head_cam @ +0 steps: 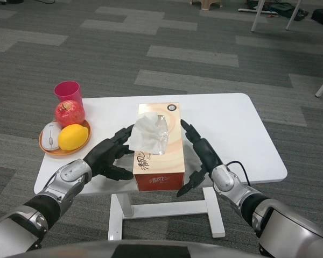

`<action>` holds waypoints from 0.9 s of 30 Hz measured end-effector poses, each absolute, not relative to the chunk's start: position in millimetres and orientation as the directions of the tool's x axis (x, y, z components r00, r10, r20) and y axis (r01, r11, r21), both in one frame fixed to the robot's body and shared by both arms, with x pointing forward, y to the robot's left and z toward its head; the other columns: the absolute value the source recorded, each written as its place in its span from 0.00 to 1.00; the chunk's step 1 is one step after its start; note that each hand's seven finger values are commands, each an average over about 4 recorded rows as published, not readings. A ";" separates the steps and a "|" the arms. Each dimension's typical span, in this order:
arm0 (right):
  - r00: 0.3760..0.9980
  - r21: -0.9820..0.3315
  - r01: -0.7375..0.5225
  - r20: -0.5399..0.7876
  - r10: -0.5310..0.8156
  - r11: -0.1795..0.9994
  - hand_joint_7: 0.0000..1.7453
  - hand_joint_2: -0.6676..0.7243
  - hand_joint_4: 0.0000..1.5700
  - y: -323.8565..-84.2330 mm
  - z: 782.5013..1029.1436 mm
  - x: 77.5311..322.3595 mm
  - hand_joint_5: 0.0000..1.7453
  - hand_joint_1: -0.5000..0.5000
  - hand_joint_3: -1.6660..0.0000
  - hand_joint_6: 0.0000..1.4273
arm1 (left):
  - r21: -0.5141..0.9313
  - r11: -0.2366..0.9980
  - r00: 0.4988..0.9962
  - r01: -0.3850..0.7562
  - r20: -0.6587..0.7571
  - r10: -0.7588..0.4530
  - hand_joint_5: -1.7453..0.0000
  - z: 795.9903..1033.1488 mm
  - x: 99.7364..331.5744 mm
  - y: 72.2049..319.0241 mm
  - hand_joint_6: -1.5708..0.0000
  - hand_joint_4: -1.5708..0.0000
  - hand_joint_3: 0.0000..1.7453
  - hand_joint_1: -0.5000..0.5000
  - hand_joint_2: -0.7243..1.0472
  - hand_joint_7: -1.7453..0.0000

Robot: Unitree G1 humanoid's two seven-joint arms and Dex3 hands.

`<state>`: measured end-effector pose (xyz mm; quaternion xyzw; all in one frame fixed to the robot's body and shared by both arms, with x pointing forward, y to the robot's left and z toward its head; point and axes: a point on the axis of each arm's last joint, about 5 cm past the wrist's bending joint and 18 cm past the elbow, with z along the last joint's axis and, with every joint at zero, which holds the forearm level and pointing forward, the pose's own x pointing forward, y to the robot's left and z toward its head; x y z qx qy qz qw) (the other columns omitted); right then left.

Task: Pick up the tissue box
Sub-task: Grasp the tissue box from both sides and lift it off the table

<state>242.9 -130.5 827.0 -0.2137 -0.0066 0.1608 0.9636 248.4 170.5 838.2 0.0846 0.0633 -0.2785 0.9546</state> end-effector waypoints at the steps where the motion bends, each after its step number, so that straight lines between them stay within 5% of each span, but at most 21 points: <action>1: 0.948 -0.413 -0.306 -0.054 0.312 0.858 0.04 0.64 0.00 -130.3 827.2 242.9 0.00 0.08 0.86 0.00 | 0.126 0.831 0.838 0.541 -0.167 -0.520 0.47 838.2 248.4 170.6 1.00 1.00 0.09 1.00 1.00 1.00; 27: 0.948 -0.373 -0.286 0.027 0.318 0.883 0.04 0.55 0.10 -121.1 837.9 247.1 0.00 0.08 0.86 0.02 | 0.088 0.861 0.866 0.500 -0.041 -0.499 0.50 853.3 248.9 170.5 1.00 1.00 0.06 1.00 1.00 1.00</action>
